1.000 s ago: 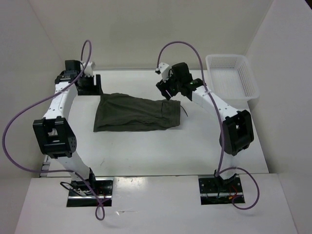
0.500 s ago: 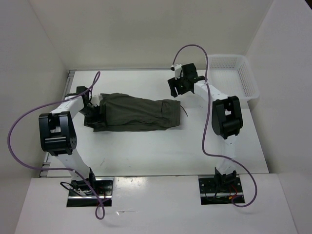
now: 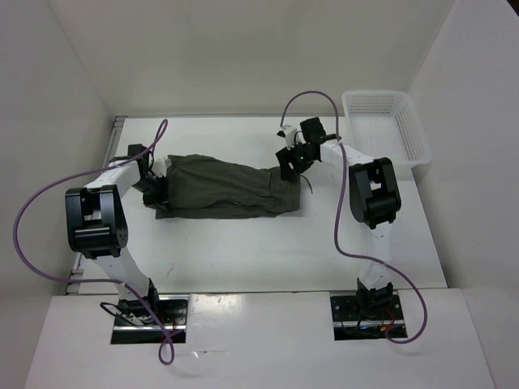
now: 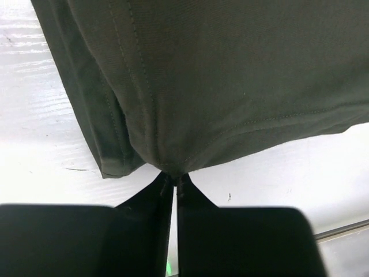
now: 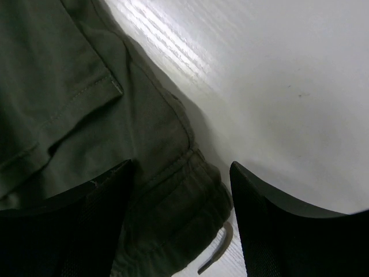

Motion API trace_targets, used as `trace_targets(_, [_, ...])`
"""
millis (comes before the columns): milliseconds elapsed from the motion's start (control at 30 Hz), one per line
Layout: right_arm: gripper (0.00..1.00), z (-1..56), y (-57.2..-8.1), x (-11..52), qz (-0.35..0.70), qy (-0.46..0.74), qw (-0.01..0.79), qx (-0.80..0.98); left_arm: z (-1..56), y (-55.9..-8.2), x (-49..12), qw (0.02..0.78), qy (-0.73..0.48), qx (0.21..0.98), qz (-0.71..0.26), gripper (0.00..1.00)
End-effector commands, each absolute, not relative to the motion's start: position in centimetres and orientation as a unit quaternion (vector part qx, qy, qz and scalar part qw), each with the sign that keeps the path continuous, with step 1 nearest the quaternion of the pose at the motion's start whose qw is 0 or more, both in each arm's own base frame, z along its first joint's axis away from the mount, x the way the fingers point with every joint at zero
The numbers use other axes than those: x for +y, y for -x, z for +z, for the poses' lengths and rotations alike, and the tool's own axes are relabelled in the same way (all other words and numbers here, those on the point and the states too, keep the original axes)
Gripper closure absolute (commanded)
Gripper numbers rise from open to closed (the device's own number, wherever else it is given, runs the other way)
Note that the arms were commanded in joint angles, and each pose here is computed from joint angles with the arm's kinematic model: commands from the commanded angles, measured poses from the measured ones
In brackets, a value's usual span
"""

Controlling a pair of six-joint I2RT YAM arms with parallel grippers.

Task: Fold and stack the shorts
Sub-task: Fold the shorts

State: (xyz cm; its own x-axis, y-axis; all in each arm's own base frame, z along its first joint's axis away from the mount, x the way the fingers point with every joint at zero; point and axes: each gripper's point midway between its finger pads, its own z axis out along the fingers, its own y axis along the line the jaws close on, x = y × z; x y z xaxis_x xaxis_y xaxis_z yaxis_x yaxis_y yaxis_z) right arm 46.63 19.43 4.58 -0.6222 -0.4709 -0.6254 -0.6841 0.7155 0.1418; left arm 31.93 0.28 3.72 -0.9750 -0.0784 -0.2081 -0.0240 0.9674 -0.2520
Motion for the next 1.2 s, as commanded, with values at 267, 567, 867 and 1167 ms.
trace_targets(267, [0.58,1.1,-45.6,17.4,0.147,0.334,0.254,0.896,9.8,-32.0,1.4,0.180,0.020,0.979,-0.090,1.00])
trace_targets(567, [0.76,2.5,-47.6,17.8,0.141,0.299,0.287,0.899,4.3,-26.2,1.8,0.098,0.022,0.994,-0.046,1.00])
trace_targets(867, [0.29,8.2,-50.5,18.9,0.133,0.309,0.356,0.872,2.1,-27.1,1.6,0.082,0.019,0.995,-0.048,0.63])
trace_targets(1167, [0.33,18.6,-48.5,23.3,0.089,0.446,0.426,0.782,14.4,-30.6,-2.9,0.226,-0.020,0.959,-0.173,0.49])
